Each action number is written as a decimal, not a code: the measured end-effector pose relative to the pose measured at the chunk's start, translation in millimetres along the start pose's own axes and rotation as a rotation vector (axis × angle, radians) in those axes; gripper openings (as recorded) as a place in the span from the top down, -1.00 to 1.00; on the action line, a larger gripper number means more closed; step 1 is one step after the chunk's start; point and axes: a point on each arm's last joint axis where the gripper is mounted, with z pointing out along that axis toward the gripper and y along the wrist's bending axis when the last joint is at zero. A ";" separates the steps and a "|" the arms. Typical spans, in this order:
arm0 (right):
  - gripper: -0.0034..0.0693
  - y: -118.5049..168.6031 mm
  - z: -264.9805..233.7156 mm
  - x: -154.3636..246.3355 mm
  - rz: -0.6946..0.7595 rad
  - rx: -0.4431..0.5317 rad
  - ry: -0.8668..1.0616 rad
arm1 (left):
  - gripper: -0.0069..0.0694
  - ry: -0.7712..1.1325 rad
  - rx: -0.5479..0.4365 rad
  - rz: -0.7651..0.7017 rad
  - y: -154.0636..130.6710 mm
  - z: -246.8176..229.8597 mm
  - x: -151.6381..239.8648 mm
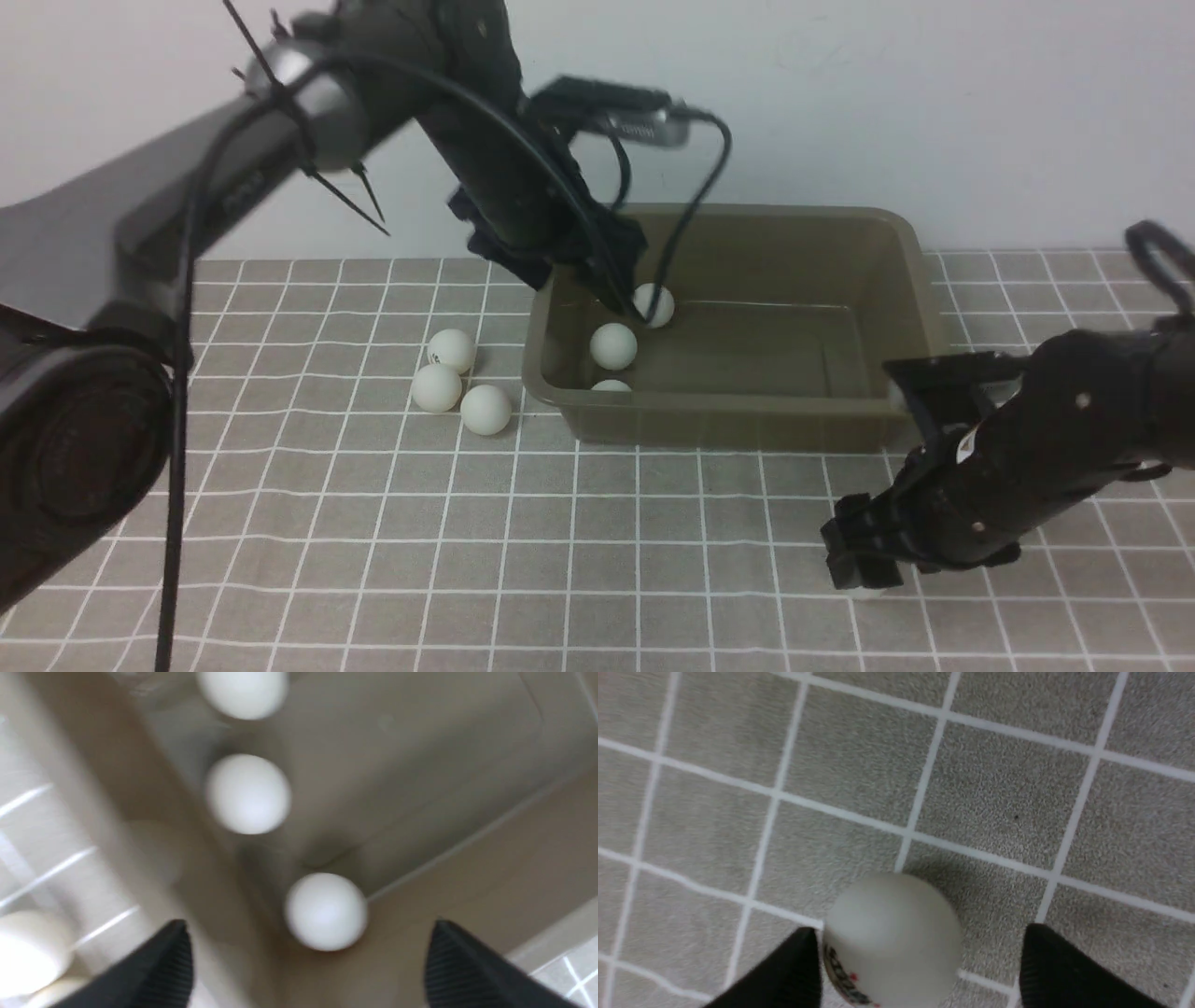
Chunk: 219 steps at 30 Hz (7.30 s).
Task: Put the table tennis balls into the box on the grey coffee tablecloth.
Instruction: 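Drop the ball into the bin, then reach for and grasp a ping pong ball on the table, then release the ping pong ball into the bin and lift the gripper away, then reach for and grasp a ping pong ball on the table beside the basket, then drop the ball into the bin, then reach for and grasp a ping pong ball on the table, then release the ping pong ball into the bin and lift the gripper away, then reach for and grasp a ping pong ball on the table beside the basket, then drop the ball into the bin, then reach for and grasp a ping pong ball on the table beside the basket, then drop the ball into the bin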
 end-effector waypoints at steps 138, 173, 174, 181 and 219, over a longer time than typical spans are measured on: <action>0.03 -73.7 -218.2 -115.4 0.016 0.071 -0.304 | -0.09 -0.059 -0.014 -0.106 39.6 -23.1 -2.6; 0.29 -60.3 -245.0 -100.8 -0.021 0.023 -0.356 | 0.81 0.227 -0.081 -0.034 -26.4 -15.0 69.8; 0.29 -60.0 -245.0 -100.8 -0.020 0.020 -0.357 | 0.79 0.254 -0.072 -0.021 -26.1 -7.0 73.4; 0.29 -58.2 -245.1 -101.1 -0.016 -0.001 -0.361 | 0.37 0.358 -0.004 0.046 -25.6 41.7 81.5; 0.26 -100.9 -210.8 -113.3 0.083 0.118 -0.269 | -0.10 -0.066 0.021 0.050 -33.7 25.5 -9.7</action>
